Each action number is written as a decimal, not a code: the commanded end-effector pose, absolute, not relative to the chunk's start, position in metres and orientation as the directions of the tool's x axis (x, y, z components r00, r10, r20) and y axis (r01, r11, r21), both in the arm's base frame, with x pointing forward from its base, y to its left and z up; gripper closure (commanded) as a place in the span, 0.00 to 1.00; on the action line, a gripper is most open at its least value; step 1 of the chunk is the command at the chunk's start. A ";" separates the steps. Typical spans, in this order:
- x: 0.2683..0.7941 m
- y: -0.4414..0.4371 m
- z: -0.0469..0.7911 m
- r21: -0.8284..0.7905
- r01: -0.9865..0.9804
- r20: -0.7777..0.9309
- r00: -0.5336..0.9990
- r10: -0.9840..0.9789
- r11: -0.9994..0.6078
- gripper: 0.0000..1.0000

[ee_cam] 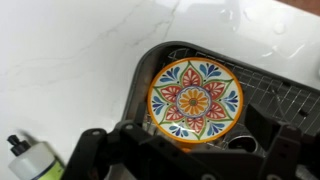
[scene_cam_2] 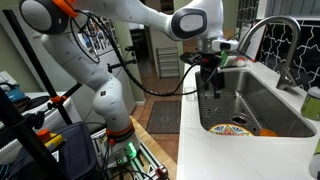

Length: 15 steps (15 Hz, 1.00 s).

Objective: Put the bigger green bottle in an upright position

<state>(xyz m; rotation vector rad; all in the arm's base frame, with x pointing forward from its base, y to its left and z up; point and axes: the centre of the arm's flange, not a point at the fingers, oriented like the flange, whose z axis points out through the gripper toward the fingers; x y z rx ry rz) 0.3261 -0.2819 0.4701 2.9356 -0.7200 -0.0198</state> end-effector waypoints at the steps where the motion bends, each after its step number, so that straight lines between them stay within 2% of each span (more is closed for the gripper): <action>1: 0.314 -0.304 0.477 0.108 -0.489 0.031 0.872 -0.489 -0.865 0.00; 3: 0.297 -0.334 0.485 0.098 -0.523 0.045 0.852 -0.521 -0.847 0.00; 8: 0.304 -0.336 0.481 0.105 -0.516 0.034 0.856 -0.516 -0.850 0.00; 11: 0.308 -0.385 0.475 0.099 -0.580 0.025 0.814 -0.580 -0.809 0.00; 15: 0.307 -0.447 0.482 0.197 -0.547 0.102 0.837 -0.538 -0.814 0.00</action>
